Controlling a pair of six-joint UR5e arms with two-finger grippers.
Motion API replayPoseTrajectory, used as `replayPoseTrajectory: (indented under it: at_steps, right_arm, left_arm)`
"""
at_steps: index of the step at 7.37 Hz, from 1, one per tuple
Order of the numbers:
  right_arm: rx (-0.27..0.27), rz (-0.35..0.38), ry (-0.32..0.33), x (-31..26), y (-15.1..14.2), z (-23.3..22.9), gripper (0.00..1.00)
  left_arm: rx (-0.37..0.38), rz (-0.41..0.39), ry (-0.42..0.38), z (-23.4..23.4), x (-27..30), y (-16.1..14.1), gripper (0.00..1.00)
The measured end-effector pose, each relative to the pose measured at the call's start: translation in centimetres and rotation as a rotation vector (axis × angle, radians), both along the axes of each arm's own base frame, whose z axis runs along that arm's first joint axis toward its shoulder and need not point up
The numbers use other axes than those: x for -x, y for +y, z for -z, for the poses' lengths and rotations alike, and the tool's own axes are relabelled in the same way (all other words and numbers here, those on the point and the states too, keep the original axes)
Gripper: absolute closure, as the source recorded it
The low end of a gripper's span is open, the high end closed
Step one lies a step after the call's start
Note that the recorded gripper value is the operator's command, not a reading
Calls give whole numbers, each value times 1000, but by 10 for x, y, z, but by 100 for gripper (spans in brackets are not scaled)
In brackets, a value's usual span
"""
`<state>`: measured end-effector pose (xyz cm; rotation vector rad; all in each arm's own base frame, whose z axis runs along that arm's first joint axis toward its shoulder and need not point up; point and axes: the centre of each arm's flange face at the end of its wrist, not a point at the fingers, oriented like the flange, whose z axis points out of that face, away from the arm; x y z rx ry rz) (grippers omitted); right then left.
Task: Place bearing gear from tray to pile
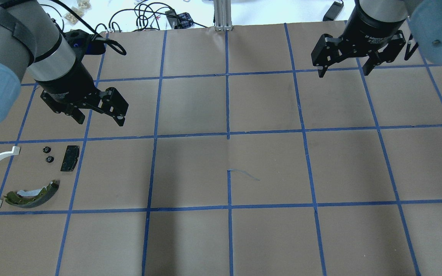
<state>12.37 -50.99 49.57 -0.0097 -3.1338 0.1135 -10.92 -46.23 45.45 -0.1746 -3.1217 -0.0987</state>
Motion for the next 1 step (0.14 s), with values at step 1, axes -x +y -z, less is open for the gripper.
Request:
replayPoseTrajectory:
  at_steps: [1]
  right_arm:
    - [0, 0, 0, 0, 0, 0, 0]
  left_arm:
    - [5, -1, -3, -2, 0, 2, 0]
